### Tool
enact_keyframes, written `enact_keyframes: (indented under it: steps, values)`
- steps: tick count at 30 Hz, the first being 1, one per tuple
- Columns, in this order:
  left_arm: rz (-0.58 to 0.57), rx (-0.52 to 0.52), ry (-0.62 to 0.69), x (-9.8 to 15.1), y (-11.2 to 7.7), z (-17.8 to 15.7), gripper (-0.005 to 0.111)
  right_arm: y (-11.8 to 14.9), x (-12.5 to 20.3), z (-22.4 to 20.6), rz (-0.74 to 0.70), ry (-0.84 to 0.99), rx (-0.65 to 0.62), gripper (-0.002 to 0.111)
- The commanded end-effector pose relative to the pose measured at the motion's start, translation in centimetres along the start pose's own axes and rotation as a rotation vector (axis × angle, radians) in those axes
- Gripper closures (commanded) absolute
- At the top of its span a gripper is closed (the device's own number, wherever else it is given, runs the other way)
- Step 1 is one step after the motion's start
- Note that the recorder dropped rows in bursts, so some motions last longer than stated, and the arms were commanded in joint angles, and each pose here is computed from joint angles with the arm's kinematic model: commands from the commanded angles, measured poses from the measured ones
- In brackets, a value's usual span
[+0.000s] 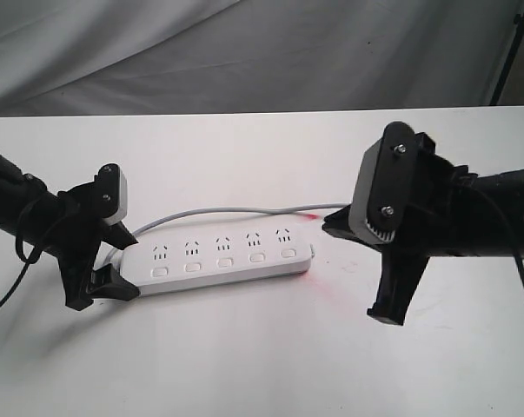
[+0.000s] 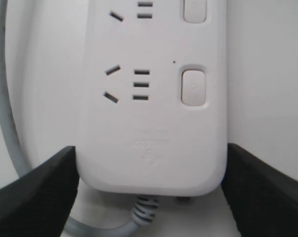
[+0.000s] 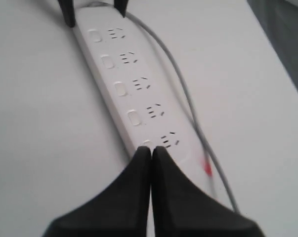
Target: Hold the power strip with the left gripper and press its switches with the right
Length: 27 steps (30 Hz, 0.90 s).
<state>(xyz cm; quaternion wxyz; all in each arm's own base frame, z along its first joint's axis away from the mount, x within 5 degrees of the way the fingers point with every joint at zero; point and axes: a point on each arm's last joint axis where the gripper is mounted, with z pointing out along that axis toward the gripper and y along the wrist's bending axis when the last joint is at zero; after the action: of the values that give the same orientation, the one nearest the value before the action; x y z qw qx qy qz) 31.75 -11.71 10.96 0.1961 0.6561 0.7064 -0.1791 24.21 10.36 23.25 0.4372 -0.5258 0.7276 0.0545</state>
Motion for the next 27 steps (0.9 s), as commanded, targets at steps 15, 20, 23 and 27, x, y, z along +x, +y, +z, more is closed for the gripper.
enact_keyframes:
  steps: [15,20,23,27]
  values:
    - [0.003,0.000,-0.007,-0.3,0.0,-0.1,0.037,4.5,-0.9,-15.9,0.277,-0.413,0.545,0.108]
    - [0.003,0.000,-0.007,-0.3,0.0,-0.1,0.037,6.8,1.1,-17.2,0.321,-0.485,0.611,0.108]
    - [0.003,0.000,-0.007,-0.3,0.0,-0.1,0.037,6.9,1.4,-17.1,0.340,-0.486,0.613,0.108]
    - [0.003,0.000,-0.007,-0.3,0.0,-0.1,0.037,7.0,1.5,-17.7,0.336,-0.499,0.649,0.108]
